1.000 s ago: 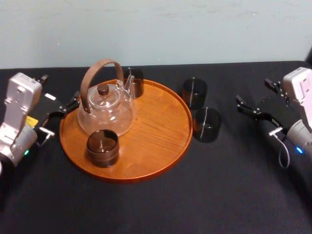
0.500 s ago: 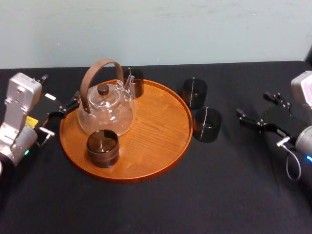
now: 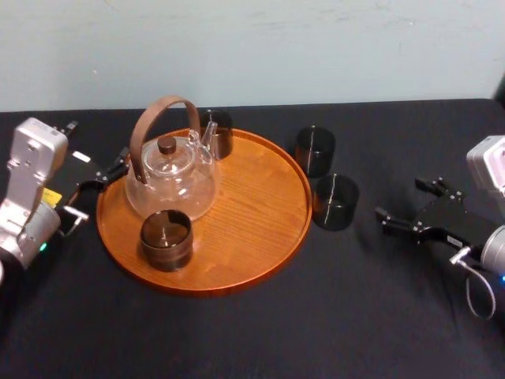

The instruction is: Pick up the glass from the table and place it on the tray.

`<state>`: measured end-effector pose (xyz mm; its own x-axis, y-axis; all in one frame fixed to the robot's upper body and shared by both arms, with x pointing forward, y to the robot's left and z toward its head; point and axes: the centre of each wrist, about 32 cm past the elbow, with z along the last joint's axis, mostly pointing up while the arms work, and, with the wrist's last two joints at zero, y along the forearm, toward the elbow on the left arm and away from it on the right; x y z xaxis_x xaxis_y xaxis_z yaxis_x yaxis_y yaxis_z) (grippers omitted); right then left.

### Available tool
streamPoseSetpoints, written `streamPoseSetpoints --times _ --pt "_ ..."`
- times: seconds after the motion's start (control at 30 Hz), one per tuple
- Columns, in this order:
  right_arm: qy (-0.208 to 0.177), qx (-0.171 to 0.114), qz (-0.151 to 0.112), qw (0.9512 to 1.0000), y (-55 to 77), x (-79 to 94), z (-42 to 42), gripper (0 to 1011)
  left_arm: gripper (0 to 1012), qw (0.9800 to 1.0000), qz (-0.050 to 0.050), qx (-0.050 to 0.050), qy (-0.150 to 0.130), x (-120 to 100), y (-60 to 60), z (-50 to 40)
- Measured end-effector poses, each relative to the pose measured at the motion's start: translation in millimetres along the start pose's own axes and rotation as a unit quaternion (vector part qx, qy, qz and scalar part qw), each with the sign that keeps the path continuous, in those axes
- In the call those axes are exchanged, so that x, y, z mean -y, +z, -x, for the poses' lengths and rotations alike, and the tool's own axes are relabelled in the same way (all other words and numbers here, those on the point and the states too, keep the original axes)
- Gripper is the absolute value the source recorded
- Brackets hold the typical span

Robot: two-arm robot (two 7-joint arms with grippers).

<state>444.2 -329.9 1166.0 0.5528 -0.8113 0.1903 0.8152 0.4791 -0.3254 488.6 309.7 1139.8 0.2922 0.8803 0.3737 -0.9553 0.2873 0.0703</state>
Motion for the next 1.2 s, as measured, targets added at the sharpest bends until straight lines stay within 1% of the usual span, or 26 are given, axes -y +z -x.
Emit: streamPoseSetpoints --times 0.17,0.23,0.3,0.5,0.63,0.87,1.2 --pt "0.013 -0.005 0.005 0.9999 -0.1 -0.6 3.2 1002 1001 1.0000 0.000 0.000 0.000 0.0 0.0 0.0" --pt "0.024 -0.008 0.007 0.9997 0.2 -2.8 6.0 1002 1001 1.0000 0.000 0.000 0.000 0.0 0.0 0.0" --pt "0.026 -0.009 0.007 0.9996 0.5 -3.5 6.6 1002 1001 1.0000 0.000 0.000 0.000 0.0 0.0 0.0" --pt "0.048 -0.013 0.011 0.9987 2.2 -11.7 12.6 1002 1001 1.0000 0.000 0.000 0.000 0.0 0.0 0.0" --pt "0.056 -0.014 0.011 0.9983 2.8 -17.1 15.3 1002 1001 1.0000 0.000 0.000 0.000 0.0 0.0 0.0" --pt "0.061 -0.018 0.009 0.9979 4.2 -27.3 16.7 1002 1001 1.0000 0.000 0.000 0.000 0.0 0.0 0.0" --pt "0.061 -0.028 0.009 0.9977 4.8 -41.8 15.2 1002 1001 1.0000 0.000 0.000 0.000 0.0 0.0 0.0"
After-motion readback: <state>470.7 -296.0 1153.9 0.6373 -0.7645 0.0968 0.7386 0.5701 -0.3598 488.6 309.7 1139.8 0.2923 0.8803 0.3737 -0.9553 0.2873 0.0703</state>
